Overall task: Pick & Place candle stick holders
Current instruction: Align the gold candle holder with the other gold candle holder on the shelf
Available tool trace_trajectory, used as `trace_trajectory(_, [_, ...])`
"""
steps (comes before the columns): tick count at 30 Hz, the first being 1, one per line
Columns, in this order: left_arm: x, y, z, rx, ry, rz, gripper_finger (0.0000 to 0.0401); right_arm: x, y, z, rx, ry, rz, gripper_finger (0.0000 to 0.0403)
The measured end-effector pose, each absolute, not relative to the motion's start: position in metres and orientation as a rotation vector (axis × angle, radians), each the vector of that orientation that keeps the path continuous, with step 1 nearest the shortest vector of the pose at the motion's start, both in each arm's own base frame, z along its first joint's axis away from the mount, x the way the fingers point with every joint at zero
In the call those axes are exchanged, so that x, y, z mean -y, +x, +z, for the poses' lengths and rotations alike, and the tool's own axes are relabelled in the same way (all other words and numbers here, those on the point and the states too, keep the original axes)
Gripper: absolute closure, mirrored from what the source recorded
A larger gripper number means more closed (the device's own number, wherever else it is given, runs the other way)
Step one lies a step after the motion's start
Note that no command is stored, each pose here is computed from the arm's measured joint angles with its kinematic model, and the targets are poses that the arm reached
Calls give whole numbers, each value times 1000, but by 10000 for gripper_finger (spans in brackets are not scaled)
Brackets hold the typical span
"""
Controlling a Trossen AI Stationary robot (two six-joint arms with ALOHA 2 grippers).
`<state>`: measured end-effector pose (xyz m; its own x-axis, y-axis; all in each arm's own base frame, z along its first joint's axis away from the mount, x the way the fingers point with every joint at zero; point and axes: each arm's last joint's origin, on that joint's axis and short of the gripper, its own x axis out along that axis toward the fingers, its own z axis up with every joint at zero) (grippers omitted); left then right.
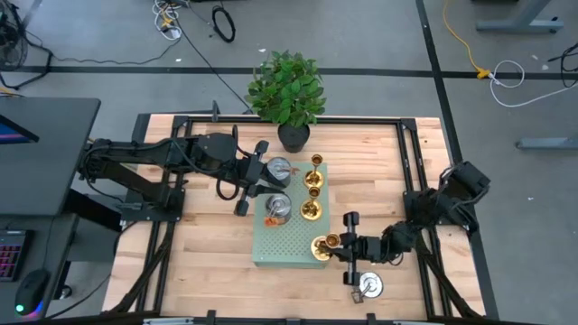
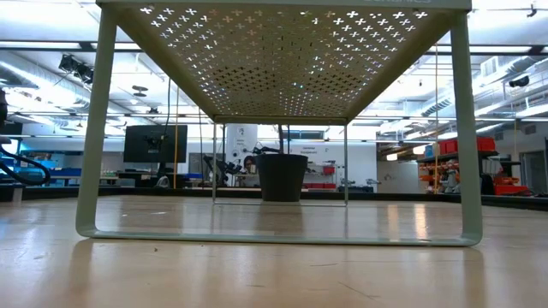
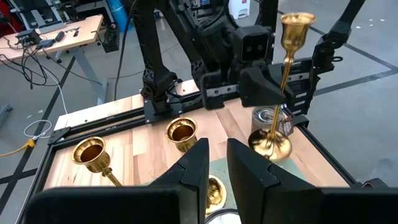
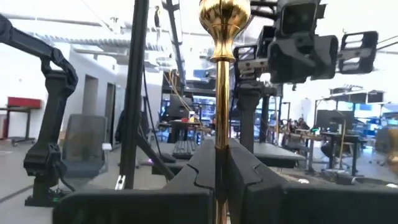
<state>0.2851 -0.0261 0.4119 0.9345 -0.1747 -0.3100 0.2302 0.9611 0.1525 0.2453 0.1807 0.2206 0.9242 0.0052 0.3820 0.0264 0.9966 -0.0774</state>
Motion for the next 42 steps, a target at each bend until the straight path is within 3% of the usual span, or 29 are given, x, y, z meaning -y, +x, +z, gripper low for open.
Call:
trace_trajectory(37, [26,285,411,-310,189,-210,334,-166,276,201,333,-46,37,396])
trace_trajectory(42, [26,285,411,-310,189,-209,334,-166,277,200,319,-35,11,374])
